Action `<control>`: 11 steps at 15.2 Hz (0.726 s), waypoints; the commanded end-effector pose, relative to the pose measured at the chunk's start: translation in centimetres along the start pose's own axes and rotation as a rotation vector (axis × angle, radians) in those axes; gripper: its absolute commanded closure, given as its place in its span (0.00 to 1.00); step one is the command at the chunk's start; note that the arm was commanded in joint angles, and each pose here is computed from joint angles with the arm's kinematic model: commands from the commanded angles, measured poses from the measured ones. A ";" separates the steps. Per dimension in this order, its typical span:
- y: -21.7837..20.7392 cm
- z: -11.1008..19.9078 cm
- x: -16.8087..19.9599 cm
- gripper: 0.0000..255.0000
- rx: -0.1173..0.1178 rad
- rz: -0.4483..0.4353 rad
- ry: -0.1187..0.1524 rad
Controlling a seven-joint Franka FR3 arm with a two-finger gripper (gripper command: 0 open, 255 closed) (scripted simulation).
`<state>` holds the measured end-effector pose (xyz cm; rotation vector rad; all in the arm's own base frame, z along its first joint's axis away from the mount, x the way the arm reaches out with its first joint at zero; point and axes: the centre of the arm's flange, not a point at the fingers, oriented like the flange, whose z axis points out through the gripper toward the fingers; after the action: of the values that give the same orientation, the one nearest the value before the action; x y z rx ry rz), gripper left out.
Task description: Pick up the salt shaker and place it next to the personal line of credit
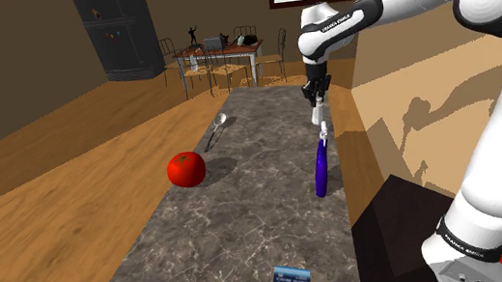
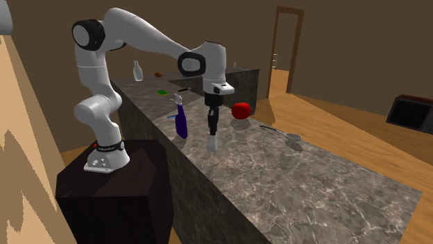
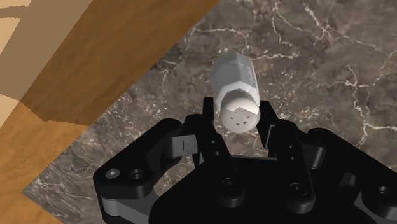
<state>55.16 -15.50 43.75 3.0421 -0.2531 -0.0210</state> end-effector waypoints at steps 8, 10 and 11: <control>0.4 -4.8 0.0 1.00 0.000 0.000 0.000; 0.5 -5.8 0.0 1.00 0.000 0.000 0.000; 0.6 -6.3 0.0 1.00 0.000 0.000 0.000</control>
<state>55.17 -15.52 49.61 3.0422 -0.2531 -0.0205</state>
